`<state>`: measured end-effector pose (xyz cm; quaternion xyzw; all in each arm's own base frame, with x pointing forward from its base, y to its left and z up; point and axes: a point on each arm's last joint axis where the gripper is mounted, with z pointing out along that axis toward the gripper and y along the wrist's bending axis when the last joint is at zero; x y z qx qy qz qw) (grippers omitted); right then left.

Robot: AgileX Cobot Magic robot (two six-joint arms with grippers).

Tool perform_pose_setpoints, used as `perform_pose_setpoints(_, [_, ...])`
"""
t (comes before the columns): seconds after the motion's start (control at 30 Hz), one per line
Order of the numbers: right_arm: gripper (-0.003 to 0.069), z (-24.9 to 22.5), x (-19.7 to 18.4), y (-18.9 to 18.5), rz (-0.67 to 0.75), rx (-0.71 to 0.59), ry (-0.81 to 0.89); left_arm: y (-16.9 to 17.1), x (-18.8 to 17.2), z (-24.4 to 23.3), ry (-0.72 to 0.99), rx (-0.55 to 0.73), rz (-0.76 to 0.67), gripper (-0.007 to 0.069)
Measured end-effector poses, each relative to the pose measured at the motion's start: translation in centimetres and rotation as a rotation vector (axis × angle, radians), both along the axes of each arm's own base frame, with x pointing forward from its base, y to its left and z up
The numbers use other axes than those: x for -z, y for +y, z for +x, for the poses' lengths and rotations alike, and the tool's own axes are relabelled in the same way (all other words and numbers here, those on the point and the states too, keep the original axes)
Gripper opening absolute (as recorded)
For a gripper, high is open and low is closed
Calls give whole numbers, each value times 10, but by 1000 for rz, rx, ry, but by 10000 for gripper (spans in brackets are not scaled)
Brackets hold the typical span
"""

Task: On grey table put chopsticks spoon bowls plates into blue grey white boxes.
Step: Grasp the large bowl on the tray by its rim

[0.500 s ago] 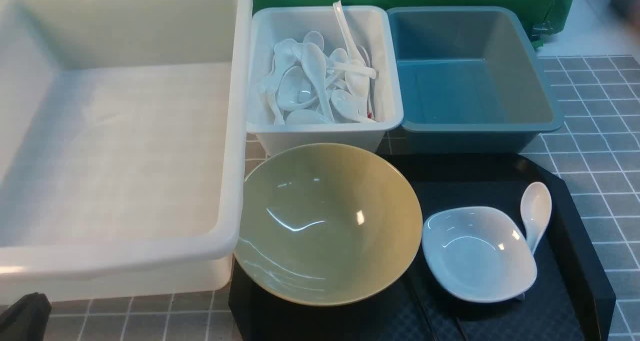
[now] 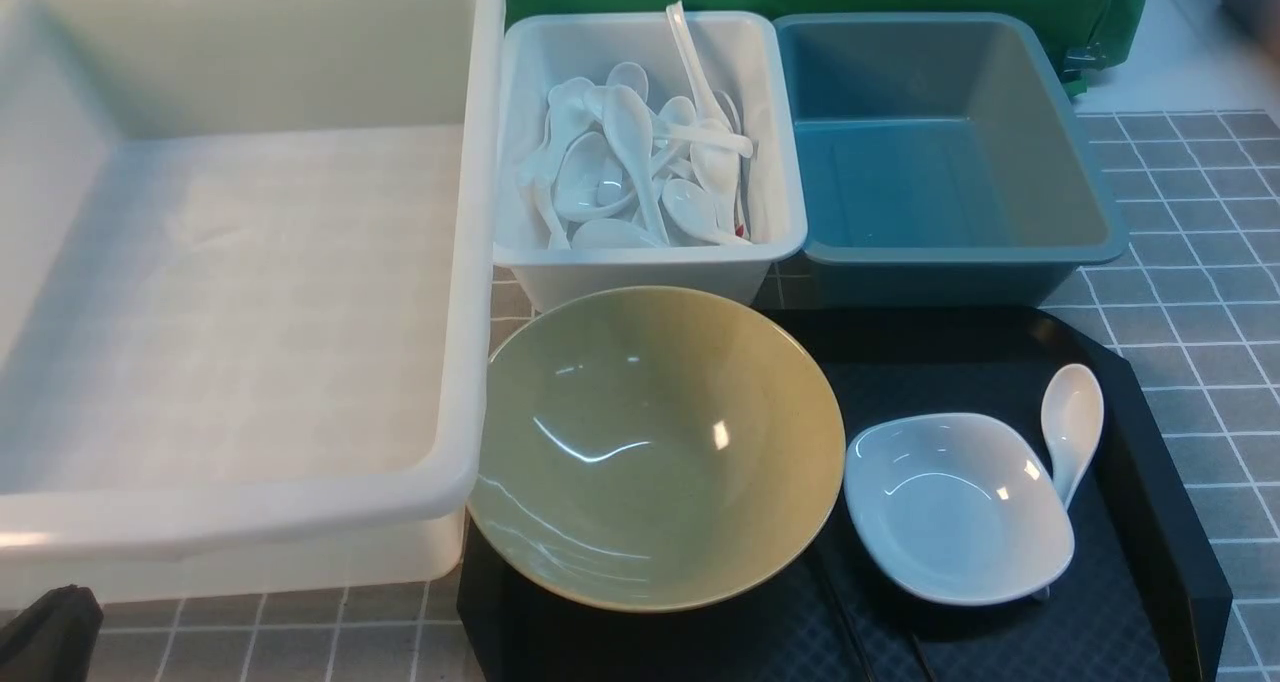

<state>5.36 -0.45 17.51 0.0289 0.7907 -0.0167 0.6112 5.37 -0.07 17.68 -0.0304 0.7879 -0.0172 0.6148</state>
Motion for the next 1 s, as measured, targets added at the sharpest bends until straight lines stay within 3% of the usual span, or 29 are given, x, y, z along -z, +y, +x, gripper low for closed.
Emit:
perform_pose_setpoints(0.77, [151,0,-2,0,-3,-2,-17,1,-2,1,-24,-4,24,-11])
perform_pose_setpoints(0.87, [152,2,-9,1,-6,-11,-105,2,-10,2,-114,-15,24,-11])
perform_pose_setpoints(1.0, [154,2,-39,4,-17,-42,-427,4,-38,1,-415,-34,34,-11])
